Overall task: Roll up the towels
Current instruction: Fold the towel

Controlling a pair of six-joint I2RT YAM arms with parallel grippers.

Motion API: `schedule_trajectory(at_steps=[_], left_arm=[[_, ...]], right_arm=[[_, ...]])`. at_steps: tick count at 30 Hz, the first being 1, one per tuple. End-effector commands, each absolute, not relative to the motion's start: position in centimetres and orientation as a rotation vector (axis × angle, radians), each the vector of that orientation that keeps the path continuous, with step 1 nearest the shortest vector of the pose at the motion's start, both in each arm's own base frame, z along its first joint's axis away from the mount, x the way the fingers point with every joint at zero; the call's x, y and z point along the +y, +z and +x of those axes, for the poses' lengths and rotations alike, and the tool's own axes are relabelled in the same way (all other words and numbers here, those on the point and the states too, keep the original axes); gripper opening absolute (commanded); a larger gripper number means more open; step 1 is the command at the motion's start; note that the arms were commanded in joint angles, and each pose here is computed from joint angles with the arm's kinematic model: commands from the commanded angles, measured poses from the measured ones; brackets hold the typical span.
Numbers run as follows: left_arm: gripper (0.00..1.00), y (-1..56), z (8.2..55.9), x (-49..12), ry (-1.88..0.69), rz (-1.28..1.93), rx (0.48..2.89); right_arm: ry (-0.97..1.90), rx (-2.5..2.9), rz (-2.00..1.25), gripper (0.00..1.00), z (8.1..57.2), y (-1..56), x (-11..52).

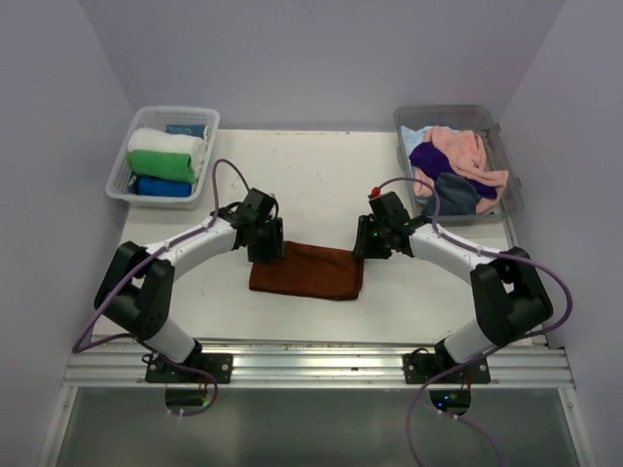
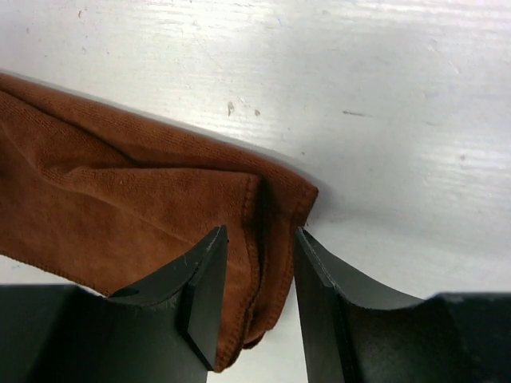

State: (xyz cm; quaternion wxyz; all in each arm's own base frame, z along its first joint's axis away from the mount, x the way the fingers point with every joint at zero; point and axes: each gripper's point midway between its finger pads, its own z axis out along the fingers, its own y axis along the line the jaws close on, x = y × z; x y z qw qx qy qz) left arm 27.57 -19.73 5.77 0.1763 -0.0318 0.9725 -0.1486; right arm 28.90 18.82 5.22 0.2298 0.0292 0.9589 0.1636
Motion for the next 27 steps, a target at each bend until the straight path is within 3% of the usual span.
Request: schedule_trajectory(at_steps=[1,7,10,11,14,27], left_arm=[[0.52,4.7,28.8,-19.6,-0.465,-0.132,2.736],[0.51,3.3,28.3,-19.0,-0.457,-0.16,2.764],[0.51,3.0,28.3,-19.0,-0.456,-0.164,2.771],[0.51,2.9,28.2,-18.9,-0.452,-0.165,2.773],[0.5,2.6,28.3,-18.6,-0.43,-0.172,2.778],[0.5,1.6,28.4,-17.6,-0.455,-0.219,2.8]], right_arm=[[0.521,2.638,-0.031,0.42,30.0,5.5,20.6],[0.591,2.661,-0.042,0.4,30.1,4.4,21.8],[0.565,2.649,-0.024,0.23,30.3,4.5,21.4],[0.55,2.629,-0.012,0.12,30.4,5.0,21.1],[0.519,2.577,0.033,0.0,30.3,6.4,20.2],[0.417,2.535,0.202,0.0,28.2,7.4,17.1]])
